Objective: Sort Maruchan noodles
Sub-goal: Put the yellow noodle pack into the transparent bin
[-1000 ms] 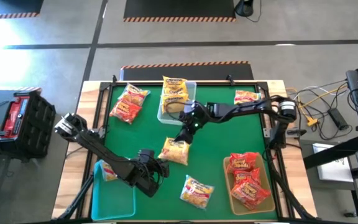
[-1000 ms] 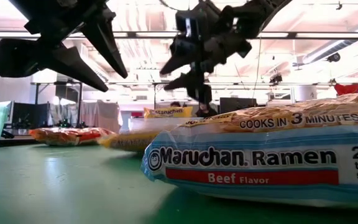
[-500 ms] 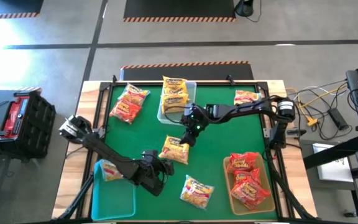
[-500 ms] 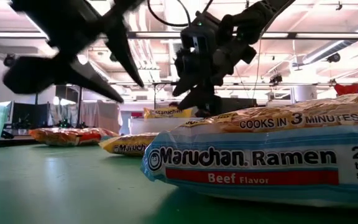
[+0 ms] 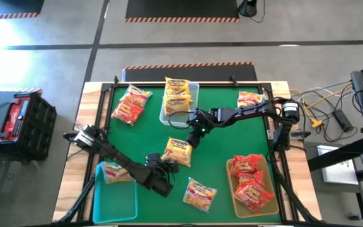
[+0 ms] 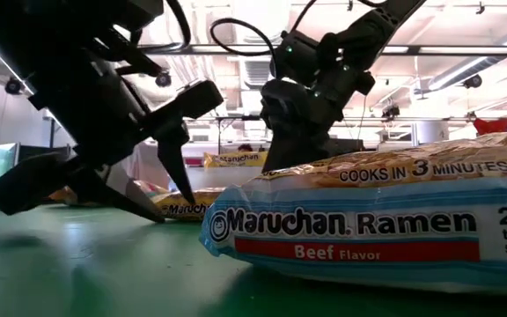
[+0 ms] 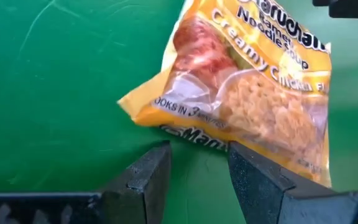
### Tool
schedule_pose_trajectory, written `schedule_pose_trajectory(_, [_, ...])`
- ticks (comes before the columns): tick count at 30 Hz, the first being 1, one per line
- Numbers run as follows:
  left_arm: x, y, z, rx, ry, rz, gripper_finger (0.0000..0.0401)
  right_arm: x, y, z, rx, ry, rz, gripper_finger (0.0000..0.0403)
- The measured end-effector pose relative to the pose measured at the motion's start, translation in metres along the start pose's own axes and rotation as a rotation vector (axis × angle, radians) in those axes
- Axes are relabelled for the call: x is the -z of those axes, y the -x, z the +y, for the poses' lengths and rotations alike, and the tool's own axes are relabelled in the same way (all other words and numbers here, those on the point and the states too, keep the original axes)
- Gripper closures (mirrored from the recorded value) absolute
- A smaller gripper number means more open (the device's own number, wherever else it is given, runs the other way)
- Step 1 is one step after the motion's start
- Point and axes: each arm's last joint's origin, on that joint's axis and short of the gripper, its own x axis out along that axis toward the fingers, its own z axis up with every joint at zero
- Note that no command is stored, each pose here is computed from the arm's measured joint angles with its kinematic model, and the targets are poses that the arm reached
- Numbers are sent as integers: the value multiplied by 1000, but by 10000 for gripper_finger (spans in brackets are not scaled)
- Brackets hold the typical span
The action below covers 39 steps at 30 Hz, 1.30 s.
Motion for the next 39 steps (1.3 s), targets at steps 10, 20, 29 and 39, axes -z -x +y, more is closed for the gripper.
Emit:
schedule_pose_trajectory(10, [7, 19, -9, 64, 19, 52, 255, -6, 3, 7, -83, -32, 13, 264])
schedule_pose_trajectory(20, [-10, 24, -39, 171, -162, -98, 255, -8, 4, 9, -88, -31, 5, 264])
schedule_pose_trajectory(29, [-10, 1, -33, 70, -249, -24, 255, -8, 4, 9, -93, -68, 8, 264])
schedule_pose_trajectory(39, [8, -9, -19, 22, -288, 25, 255, -10, 5, 8, -101, -87, -3, 264])
